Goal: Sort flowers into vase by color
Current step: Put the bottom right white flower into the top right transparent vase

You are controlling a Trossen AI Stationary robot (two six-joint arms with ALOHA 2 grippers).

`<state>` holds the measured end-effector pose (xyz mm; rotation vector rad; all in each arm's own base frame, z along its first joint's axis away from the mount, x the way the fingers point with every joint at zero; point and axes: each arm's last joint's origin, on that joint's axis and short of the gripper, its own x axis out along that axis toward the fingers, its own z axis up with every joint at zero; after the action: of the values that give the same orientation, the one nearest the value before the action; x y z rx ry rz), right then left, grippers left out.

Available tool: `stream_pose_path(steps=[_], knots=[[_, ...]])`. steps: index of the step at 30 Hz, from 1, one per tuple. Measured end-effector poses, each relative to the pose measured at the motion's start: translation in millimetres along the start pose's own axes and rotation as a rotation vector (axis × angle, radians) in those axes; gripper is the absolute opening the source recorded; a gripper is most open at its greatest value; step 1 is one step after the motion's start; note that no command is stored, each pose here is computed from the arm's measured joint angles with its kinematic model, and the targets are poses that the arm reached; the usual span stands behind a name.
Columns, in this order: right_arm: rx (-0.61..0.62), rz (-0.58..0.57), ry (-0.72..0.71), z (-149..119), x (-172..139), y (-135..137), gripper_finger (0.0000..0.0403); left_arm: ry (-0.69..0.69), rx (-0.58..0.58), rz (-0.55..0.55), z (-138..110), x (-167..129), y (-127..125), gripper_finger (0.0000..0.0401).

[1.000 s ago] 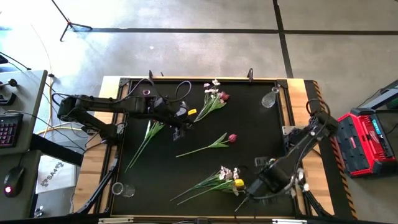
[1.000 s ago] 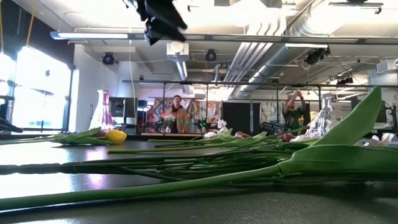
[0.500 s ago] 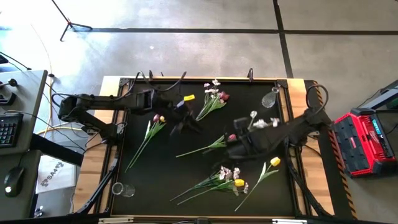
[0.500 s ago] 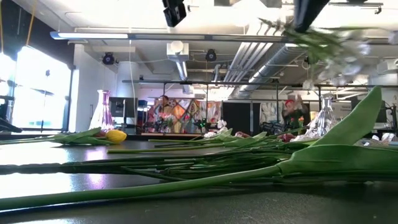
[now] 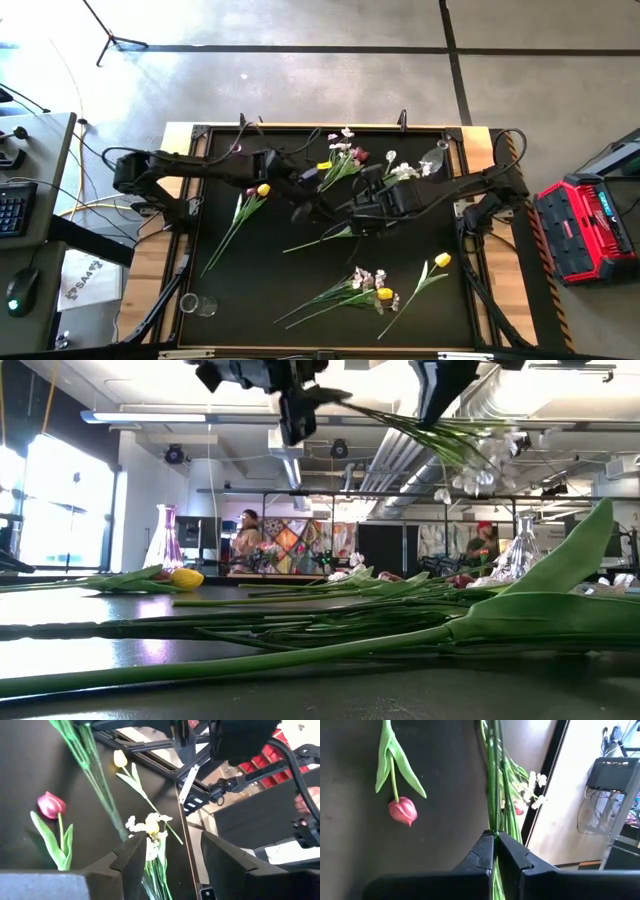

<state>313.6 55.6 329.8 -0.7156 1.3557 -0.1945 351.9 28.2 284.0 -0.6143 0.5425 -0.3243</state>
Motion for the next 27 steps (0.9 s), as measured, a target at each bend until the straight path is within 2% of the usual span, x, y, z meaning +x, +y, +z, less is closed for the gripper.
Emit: stream_pose_path(steps=[5,15,21,27], knots=[[0.029,-0.022,-0.020,2.4,1.9,-3.9,0.0000,0.014,0.013,-0.038,-0.4,3.7,2.1,0.0176],[0.028,-0.054,-0.018,2.8,0.3,-2.3,0.0000,-0.005,-0.042,0.072,0.1,2.1,16.2,0.0117],[0.021,-0.101,-0.016,3.2,-1.3,-1.5,0.0000,-0.018,0.011,0.084,2.6,-4.2,13.4,0.0110],[0.017,-0.107,-0.014,3.1,-1.2,-1.8,0.0000,-0.001,0.013,0.118,-0.1,-3.7,15.7,0.0078]])
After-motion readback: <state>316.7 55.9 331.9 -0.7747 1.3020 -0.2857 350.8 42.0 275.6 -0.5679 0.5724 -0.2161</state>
